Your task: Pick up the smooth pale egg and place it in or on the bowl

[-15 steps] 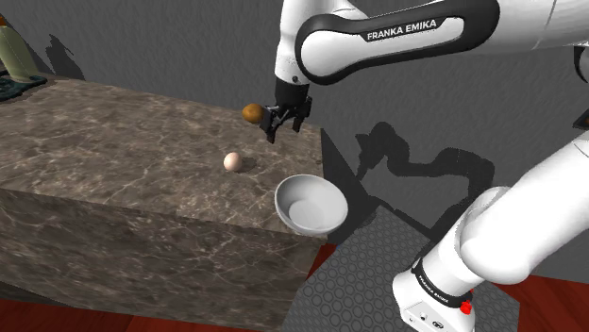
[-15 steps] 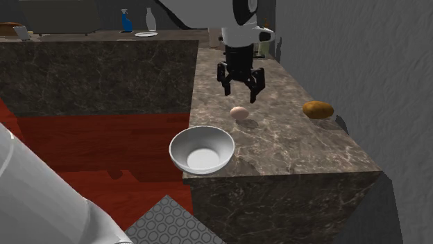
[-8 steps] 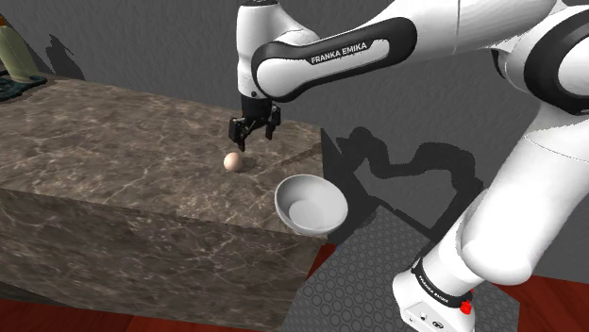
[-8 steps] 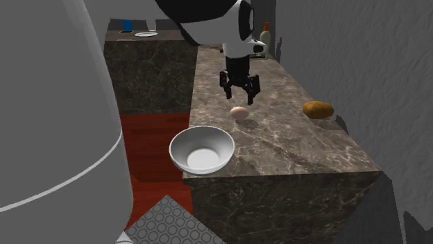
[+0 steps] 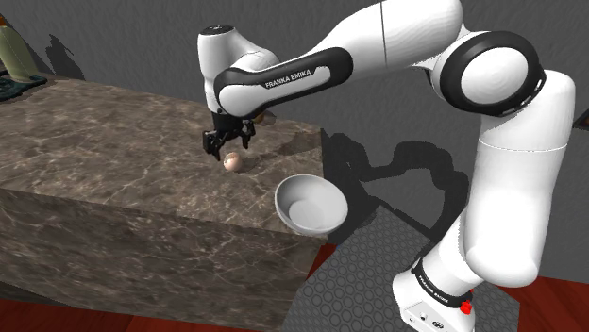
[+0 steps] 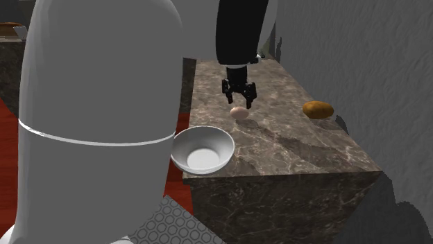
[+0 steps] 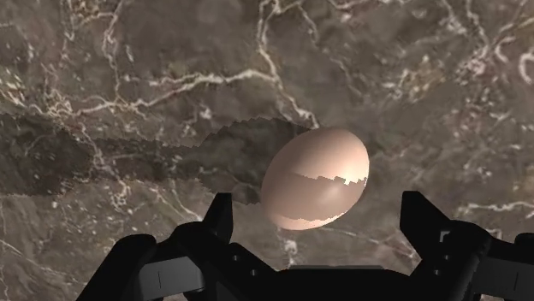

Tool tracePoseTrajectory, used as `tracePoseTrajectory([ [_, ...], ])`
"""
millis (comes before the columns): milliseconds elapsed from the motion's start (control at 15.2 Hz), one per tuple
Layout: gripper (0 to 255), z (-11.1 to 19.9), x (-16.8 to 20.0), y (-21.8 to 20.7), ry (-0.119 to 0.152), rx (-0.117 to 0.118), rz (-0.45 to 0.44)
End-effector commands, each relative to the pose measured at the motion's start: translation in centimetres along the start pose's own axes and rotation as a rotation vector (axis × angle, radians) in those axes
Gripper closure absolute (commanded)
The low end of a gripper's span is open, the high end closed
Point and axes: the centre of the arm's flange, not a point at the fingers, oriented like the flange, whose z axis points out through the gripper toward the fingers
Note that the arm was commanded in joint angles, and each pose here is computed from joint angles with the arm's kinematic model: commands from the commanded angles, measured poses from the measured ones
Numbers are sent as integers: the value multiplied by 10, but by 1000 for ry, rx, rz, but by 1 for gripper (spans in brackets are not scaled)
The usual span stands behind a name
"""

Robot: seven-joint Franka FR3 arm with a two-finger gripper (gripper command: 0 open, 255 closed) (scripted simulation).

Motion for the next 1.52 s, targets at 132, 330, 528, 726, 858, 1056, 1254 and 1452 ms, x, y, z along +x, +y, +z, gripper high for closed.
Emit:
tracePoseTrajectory([
  [132,0,21,4,-2,0,-2,2],
  [330,0,39,4,-2,0,-2,2],
  [528,0,39,4,-2,0,-2,2],
  [726,0,39,4,-2,0,-2,2],
  [858,0,39,4,-2,0,-2,2],
  [1056,255,39,4,-2,0,-2,2],
  [1254,255,40,4,-2,0,-2,2],
  [1452,255,40,4,-2,0,-2,2],
])
